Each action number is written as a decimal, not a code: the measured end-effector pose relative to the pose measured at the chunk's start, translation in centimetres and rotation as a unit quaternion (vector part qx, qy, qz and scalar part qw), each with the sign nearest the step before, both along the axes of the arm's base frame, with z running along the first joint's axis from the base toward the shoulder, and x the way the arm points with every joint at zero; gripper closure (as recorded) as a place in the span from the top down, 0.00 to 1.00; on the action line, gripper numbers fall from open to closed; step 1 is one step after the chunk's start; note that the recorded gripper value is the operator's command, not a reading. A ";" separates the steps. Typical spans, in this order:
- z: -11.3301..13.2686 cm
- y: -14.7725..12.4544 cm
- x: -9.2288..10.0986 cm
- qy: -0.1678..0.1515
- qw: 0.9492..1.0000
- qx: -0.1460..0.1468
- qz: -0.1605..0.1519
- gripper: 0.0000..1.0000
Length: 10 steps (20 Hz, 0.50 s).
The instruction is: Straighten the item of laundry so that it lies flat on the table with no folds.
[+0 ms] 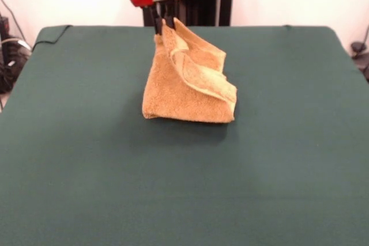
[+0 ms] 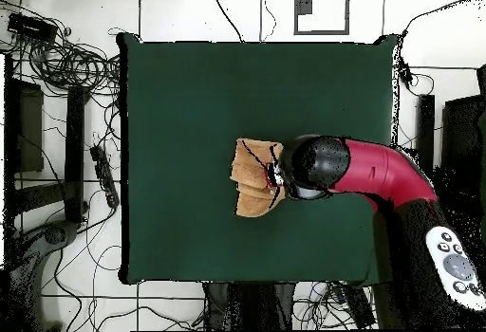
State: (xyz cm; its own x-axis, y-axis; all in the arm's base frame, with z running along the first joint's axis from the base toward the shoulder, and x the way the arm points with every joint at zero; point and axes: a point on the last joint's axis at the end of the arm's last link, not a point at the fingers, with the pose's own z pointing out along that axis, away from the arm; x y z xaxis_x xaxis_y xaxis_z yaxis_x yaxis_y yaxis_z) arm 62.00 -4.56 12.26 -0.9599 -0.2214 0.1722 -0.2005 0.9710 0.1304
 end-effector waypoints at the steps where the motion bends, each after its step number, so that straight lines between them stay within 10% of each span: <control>1: 0.3 -0.2 -0.1 -0.002 1.000 0.002 -0.001 0.00; 10: 1.6 -1.0 0.2 -0.007 1.000 0.003 0.002 0.00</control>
